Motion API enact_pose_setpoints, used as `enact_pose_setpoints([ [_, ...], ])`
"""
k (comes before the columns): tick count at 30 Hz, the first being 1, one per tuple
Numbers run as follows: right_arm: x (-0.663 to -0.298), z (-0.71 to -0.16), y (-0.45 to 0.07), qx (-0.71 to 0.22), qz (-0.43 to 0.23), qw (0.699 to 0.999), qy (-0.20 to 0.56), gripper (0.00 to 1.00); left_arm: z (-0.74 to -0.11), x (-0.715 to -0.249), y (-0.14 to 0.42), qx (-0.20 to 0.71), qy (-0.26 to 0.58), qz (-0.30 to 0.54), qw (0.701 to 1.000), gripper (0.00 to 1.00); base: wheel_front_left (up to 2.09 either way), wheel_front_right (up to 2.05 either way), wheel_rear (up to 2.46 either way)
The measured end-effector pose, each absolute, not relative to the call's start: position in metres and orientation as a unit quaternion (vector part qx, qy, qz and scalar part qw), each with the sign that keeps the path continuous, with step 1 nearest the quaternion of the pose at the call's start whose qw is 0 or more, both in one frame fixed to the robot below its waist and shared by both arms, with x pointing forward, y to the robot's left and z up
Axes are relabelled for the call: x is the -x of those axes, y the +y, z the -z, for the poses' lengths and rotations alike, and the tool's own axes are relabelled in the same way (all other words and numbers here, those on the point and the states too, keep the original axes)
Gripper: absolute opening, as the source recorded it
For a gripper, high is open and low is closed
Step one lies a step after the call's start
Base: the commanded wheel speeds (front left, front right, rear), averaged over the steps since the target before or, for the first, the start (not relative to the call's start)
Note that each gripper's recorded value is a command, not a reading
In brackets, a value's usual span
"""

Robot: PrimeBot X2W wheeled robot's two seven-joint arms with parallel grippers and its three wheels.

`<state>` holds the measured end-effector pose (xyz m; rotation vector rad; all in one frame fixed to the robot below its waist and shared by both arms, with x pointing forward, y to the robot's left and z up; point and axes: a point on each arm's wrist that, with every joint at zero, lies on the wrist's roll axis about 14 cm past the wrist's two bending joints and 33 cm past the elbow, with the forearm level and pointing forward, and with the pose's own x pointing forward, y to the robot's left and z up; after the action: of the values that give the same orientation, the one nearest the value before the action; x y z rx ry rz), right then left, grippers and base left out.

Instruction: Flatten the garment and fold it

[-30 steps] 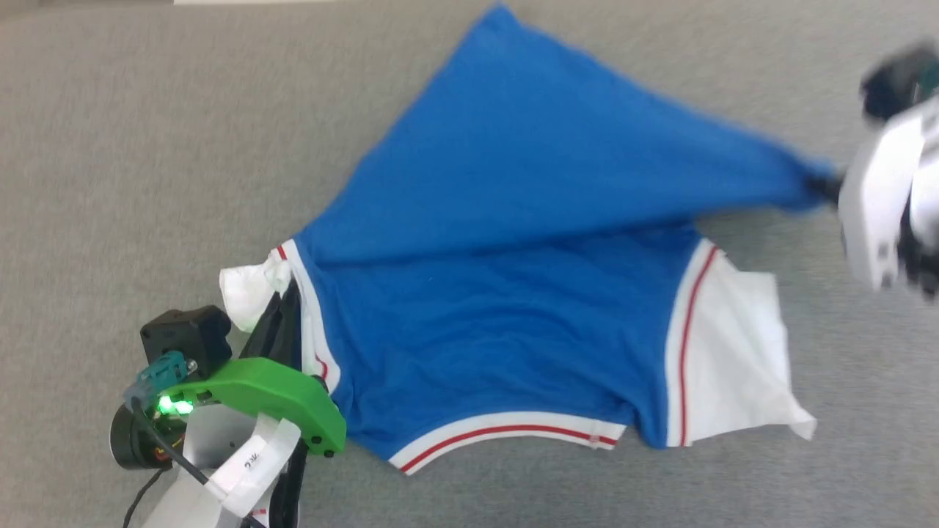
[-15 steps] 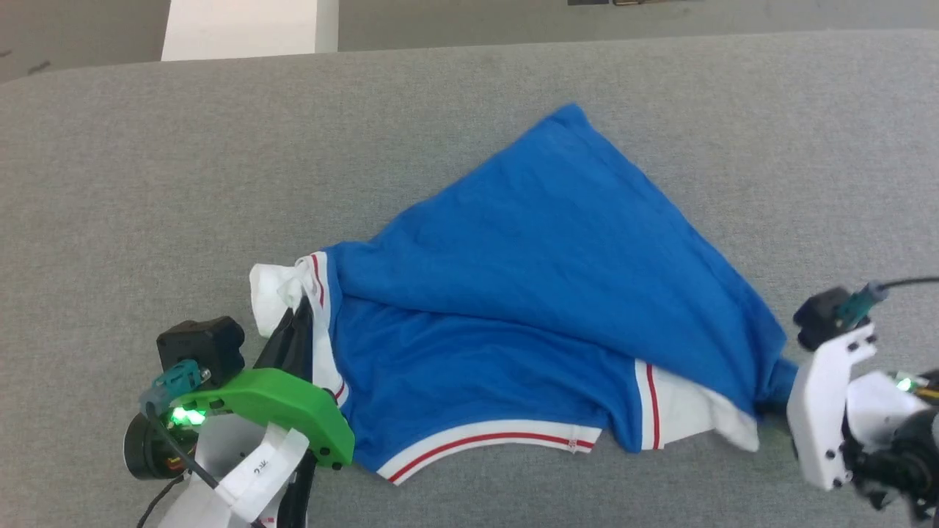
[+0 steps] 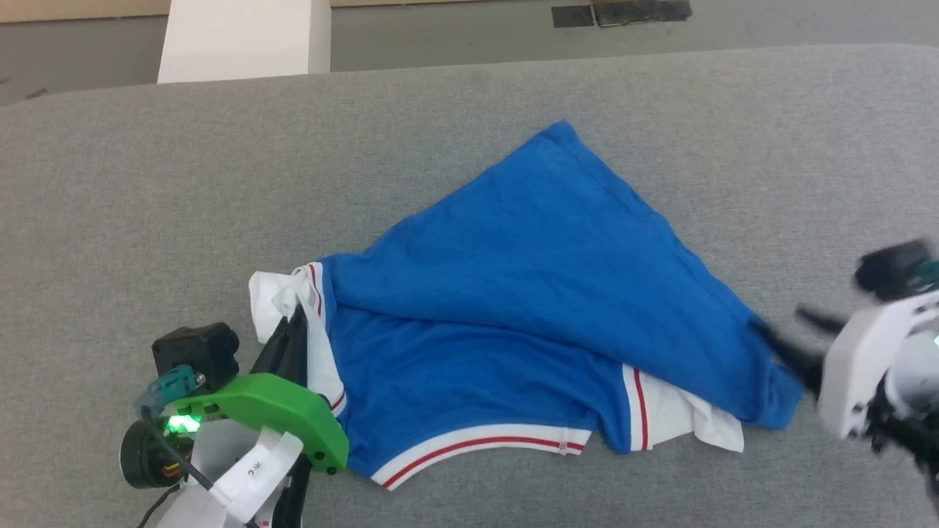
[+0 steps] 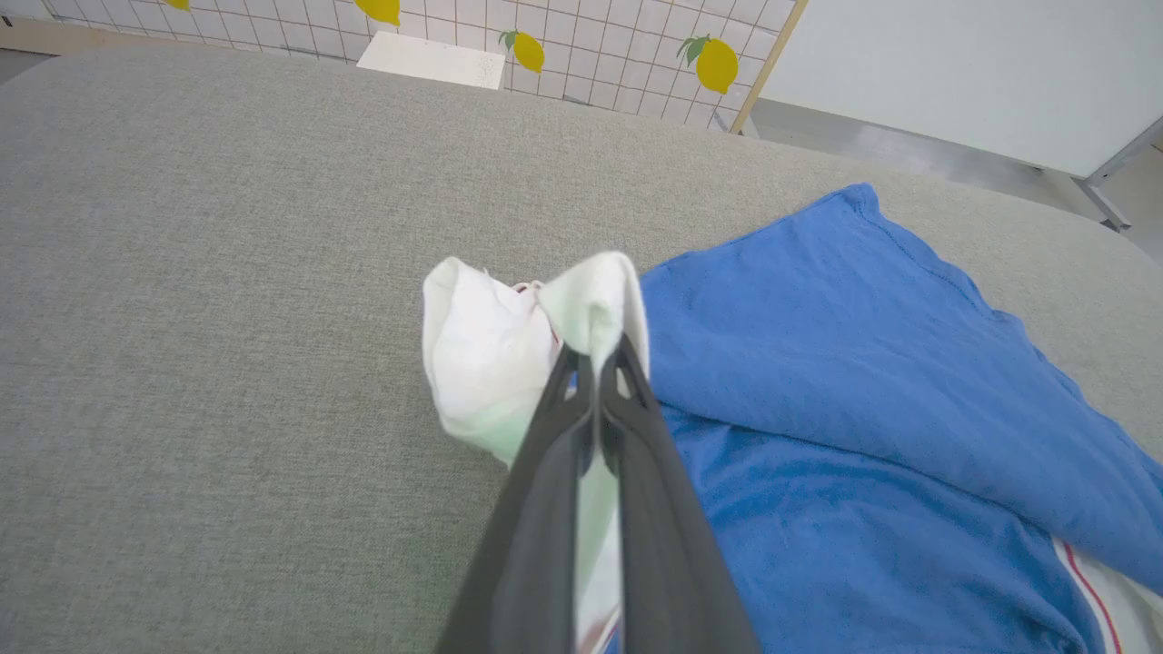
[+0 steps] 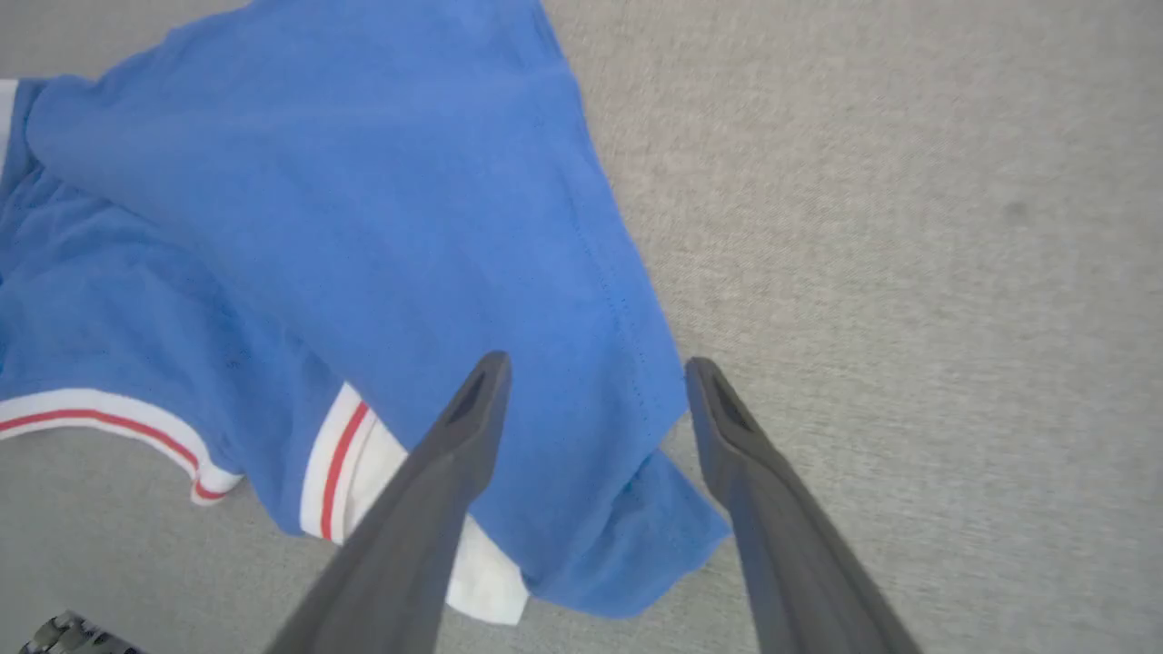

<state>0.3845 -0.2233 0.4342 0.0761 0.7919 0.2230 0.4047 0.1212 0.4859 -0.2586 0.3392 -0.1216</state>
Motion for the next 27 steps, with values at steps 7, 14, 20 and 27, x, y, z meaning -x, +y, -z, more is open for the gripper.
enact_pose_setpoints([
  [7, -0.429, -0.504, -0.231, -0.05, -0.081, 0.975, 0.199, 1.0, -0.49, -0.403, 0.12, 0.128, 0.163, 0.064, 0.976, 0.0, 0.0, 0.0, 0.0],
  [14, -0.464, -0.518, -0.211, -0.049, -0.101, 0.982, 0.151, 1.0, -0.486, -0.405, 0.123, 0.132, 0.167, 0.057, 0.975, 0.0, 0.0, 0.0, 0.0],
  [20, -0.515, -0.518, -0.178, -0.01, -0.142, 0.977, 0.161, 1.0, -0.476, -0.412, 0.123, 0.137, 0.176, 0.053, 0.973, 0.0, 0.0, 0.0, 0.0],
  [27, -0.572, -0.487, -0.152, 0.056, -0.171, 0.955, 0.235, 1.0, -0.461, -0.426, 0.122, 0.15, 0.178, 0.039, 0.972, 0.0, 0.0, 0.0, 0.0],
])
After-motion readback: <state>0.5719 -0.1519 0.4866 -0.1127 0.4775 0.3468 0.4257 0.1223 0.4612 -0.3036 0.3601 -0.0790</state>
